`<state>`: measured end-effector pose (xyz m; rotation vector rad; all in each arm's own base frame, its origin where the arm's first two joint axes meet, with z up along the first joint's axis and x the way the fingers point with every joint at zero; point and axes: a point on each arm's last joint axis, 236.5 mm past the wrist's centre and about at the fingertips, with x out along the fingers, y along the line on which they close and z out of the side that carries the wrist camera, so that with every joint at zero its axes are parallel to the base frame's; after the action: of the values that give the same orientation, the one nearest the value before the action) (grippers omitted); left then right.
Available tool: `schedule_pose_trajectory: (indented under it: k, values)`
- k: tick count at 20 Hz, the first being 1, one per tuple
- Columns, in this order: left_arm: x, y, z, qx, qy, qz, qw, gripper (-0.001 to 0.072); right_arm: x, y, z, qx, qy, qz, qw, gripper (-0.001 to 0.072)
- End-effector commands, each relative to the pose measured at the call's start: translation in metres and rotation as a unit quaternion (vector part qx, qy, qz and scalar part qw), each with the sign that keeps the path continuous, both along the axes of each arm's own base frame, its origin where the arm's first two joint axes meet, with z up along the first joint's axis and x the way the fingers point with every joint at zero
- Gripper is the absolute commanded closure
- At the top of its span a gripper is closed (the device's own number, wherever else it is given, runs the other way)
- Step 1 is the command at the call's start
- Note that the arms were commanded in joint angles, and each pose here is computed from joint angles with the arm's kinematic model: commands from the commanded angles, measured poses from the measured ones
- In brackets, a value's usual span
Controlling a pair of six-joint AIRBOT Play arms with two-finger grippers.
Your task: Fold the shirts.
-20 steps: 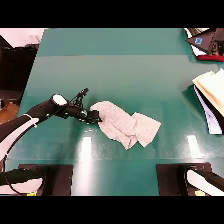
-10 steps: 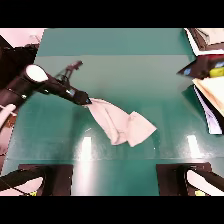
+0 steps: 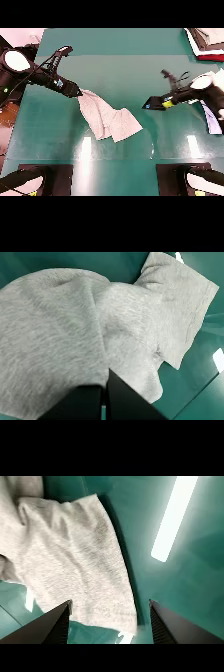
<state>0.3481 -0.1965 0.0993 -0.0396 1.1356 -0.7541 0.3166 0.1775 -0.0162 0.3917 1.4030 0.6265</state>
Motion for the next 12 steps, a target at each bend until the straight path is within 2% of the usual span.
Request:
schedule_pose_trajectory:
  k: [1, 7, 8, 11, 12]
  values:
    - [-0.002, 0.002, 0.001, 0.004, 0.004, -0.001, 1.000, 0.0685, -0.009, 0.025, -0.050, -0.018, 0.029, 0.032, 0.999, 0.0153]
    - [-0.004, 0.002, 0.000, 0.004, 0.006, -0.003, 1.000, 0.0685, -0.023, 0.058, -0.069, 0.004, 0.052, 0.058, 0.997, 0.0158]
    - [-0.003, 0.002, 0.000, 0.004, 0.006, -0.003, 1.000, 0.0685, -0.022, 0.061, -0.070, 0.003, 0.046, 0.059, 0.997, 0.0224]
    - [-0.004, 0.002, 0.000, 0.004, 0.007, -0.002, 1.000, 0.0685, -0.024, 0.068, -0.070, 0.002, 0.031, 0.077, 0.997, 0.0613]
    - [-0.005, 0.002, 0.000, 0.004, 0.009, -0.003, 1.000, 0.0685, -0.023, 0.068, -0.067, 0.003, 0.020, 0.086, 0.996, 0.0697]
